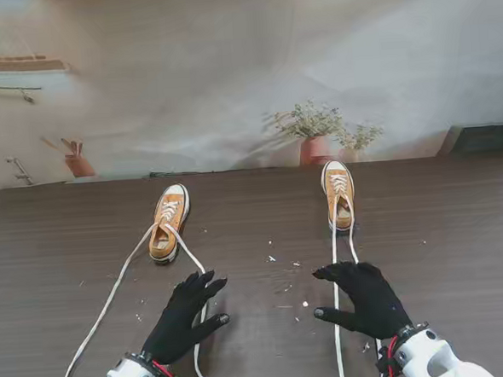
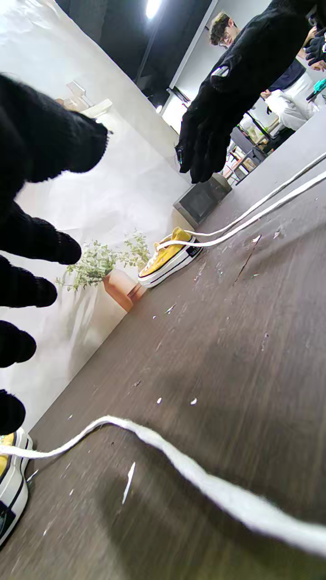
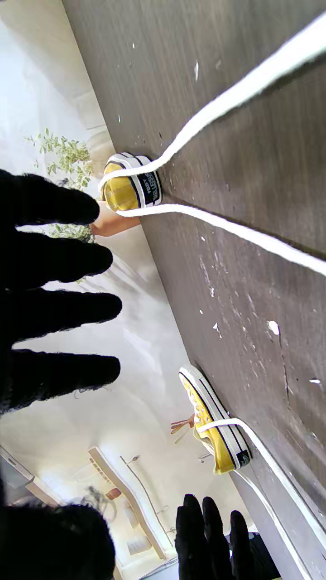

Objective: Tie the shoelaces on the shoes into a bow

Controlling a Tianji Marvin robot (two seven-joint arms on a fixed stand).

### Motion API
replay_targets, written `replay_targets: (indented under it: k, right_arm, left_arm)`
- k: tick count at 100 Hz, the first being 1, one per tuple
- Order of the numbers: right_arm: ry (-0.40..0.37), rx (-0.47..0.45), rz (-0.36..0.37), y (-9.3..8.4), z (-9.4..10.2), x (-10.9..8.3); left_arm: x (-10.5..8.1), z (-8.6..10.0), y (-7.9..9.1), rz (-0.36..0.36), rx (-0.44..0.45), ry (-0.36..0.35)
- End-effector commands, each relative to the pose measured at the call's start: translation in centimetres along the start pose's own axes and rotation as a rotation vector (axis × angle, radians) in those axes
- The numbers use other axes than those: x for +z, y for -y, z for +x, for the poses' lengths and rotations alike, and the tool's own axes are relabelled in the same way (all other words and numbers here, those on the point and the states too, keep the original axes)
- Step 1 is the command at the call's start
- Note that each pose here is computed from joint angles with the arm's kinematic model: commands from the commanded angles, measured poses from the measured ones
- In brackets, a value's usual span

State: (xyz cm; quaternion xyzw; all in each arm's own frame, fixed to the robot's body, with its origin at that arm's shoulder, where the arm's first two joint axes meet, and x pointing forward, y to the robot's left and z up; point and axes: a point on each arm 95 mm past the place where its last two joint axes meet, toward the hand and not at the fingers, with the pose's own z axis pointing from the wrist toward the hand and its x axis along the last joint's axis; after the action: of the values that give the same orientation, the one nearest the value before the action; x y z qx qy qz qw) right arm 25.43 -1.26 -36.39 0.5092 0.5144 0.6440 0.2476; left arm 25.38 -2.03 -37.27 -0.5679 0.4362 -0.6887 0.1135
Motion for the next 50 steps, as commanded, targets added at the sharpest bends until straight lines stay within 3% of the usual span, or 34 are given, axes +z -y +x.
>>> replay_targets:
  k: [1,50]
  right_arm:
    - [0.0,-0.005,0.017,0.23,0.05,0.0]
    - [0.003,0.028,0.005,0.23,0.28,0.05]
  left_arm:
    - [-0.1,0.08,-0.11,-0.011,0.003,-0.002]
    - [0.12,0.05,0.25,-0.01,0.042,-0.002]
